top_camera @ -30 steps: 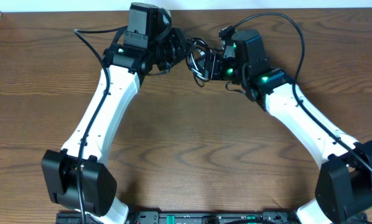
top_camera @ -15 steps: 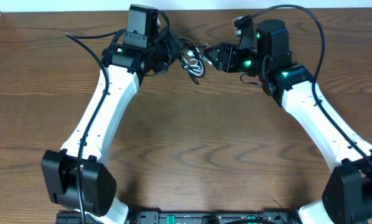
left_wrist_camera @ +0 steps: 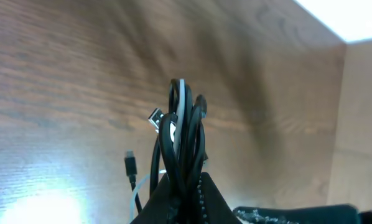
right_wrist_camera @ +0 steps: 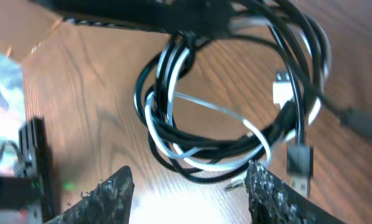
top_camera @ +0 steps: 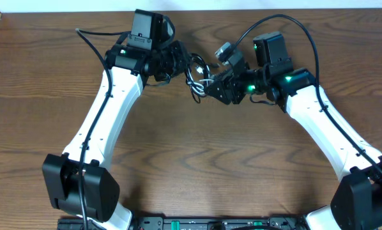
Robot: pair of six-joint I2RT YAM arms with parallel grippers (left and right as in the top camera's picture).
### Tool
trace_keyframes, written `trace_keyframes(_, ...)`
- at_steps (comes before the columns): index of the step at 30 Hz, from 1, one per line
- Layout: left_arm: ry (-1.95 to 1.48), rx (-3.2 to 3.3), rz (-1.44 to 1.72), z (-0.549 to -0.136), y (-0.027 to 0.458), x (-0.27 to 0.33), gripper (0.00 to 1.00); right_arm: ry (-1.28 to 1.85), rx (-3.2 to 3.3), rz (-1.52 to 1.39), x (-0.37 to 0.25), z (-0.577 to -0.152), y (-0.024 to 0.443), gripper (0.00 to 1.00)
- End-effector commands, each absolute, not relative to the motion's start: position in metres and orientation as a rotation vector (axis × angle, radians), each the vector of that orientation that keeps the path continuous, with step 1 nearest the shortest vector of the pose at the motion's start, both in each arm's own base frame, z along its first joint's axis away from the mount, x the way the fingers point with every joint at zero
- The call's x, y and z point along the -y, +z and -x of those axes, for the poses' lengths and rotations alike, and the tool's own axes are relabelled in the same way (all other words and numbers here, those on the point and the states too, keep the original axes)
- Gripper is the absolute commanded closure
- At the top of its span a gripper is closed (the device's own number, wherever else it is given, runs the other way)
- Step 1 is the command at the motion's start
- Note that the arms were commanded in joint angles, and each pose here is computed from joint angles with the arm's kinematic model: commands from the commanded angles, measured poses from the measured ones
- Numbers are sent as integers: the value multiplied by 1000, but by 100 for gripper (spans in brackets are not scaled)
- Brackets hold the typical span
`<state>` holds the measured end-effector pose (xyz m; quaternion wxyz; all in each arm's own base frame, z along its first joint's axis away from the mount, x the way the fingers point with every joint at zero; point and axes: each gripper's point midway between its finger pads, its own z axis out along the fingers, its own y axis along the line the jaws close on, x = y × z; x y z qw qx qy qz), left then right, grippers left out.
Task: Untangle cables
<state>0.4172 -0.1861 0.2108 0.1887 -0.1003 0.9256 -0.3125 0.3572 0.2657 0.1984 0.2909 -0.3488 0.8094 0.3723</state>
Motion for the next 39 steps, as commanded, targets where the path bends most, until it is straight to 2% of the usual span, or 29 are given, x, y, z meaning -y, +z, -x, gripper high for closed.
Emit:
trace_keyframes(1,-927,-2593,127,-404,224,191,93,990,-2007,1120,-279,-343,211,46)
trace_keyframes(5,-915,-2650,132,-394,217,188,92,982,-1992,1194,-286,-332,206,53)
trace_keyframes(9,-953,-2680,54,-382,215,193,92,912,-2047,1236,-290,-328,187,65)
trace_keyframes(15,-963,-2697,26,-377,214,194,93,933,-2044,1246,-298,-326,183,68)
trace_keyframes(17,-963,-2699,26,-376,214,194,93,942,-2052,1227,-299,-327,184,76)
trace_keyframes(24,-972,-2709,23,-374,211,196,93,946,-2048,1237,-302,-324,184,87)
trace_keyframes(28,-969,-2723,24,-372,206,196,93,937,-2052,1250,-305,-321,183,99)
trace_keyframes(34,-862,-2754,63,-373,192,185,93,909,-2133,1080,-281,-345,187,99)
trace_keyframes(39,-808,-2757,83,-376,189,179,93,1065,-2049,954,-257,-353,230,99)
